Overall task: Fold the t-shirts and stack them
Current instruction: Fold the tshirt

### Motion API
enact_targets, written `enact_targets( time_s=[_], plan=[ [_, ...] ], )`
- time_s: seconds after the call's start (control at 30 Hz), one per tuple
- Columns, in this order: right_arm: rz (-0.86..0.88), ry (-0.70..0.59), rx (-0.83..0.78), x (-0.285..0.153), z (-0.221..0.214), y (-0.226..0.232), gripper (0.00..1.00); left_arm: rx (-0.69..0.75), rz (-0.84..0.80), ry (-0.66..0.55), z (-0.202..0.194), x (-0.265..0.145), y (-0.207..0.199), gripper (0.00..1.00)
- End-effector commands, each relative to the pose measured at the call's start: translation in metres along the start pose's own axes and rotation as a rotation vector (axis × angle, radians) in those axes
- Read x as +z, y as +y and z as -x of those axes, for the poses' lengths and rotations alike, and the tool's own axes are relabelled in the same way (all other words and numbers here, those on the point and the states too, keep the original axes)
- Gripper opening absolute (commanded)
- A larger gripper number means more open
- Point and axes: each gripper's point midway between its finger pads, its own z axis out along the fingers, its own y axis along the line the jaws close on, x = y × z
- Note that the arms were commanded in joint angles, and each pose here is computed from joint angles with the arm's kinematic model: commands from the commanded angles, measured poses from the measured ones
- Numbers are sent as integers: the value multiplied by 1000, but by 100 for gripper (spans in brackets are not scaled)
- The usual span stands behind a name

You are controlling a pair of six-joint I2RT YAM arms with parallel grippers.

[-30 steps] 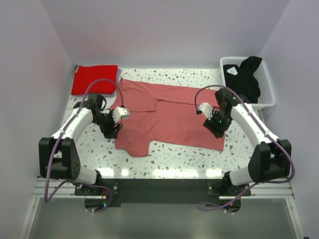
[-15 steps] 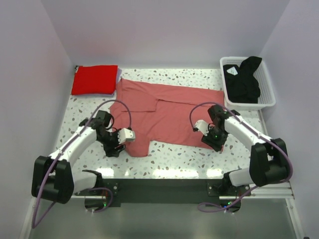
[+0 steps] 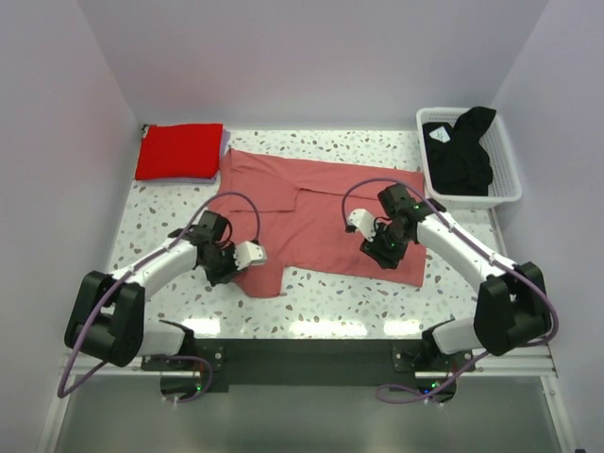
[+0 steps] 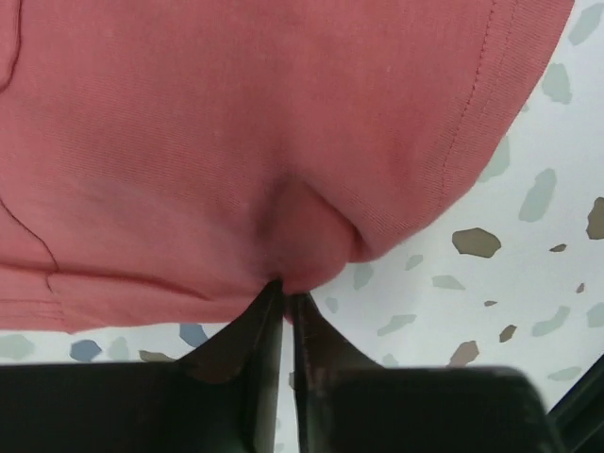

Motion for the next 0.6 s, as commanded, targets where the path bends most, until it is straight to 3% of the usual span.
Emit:
enact_targets(
  time_s=[0.0,0.1,0.2,0.37,0.57],
  plan=[
    [50,-235,-62,-19,60,23,45,-3,-13,-7,7,1,6,10],
    [69,-339,-131,-24,90,37,47,-36,-136,-38,15,-15,-7,2],
    [104,-418,-212,-27,114,55,48,-46,-201,-52,21,-35,-9,0],
    [91,-501,-304,-16,155,76,54,-101,-230,-69,37,-49,27,0],
    [79,-551,-382,0,211,104,55,-195,-256,-86,63,-23,79,0]
  ],
)
